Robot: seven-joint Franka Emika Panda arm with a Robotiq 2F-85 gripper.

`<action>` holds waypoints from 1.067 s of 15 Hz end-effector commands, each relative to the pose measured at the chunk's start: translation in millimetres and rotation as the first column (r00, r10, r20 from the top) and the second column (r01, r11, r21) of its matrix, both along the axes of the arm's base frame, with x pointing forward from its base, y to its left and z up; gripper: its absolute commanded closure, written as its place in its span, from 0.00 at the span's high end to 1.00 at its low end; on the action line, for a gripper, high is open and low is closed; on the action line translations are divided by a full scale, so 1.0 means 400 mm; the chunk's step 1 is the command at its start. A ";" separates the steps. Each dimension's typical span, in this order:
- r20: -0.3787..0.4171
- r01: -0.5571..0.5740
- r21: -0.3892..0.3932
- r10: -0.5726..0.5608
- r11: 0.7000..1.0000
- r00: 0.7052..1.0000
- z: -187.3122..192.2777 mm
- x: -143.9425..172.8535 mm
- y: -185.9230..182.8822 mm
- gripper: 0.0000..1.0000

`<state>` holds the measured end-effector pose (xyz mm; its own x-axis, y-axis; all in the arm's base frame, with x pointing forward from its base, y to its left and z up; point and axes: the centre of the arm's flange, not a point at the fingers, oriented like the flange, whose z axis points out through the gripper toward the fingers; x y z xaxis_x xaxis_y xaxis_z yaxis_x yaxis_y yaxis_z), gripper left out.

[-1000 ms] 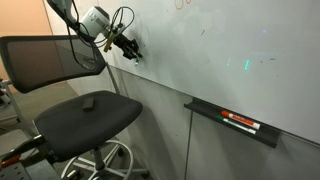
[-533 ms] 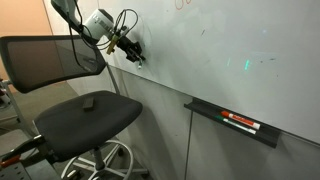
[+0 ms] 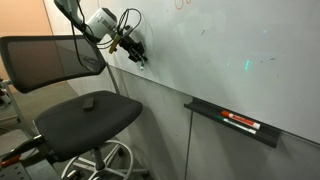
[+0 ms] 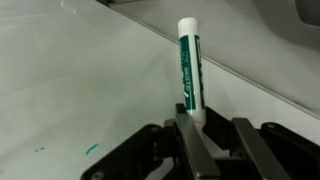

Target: Write on the whiteboard

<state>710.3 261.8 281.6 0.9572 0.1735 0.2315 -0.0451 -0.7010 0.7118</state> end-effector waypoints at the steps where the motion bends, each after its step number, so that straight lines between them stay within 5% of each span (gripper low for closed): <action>1: 0.058 -0.012 0.011 0.011 1.000 0.998 0.063 0.068 -0.015 0.13; 16: 0.114 0.009 0.020 -0.012 1.000 0.993 0.196 0.079 -0.043 0.13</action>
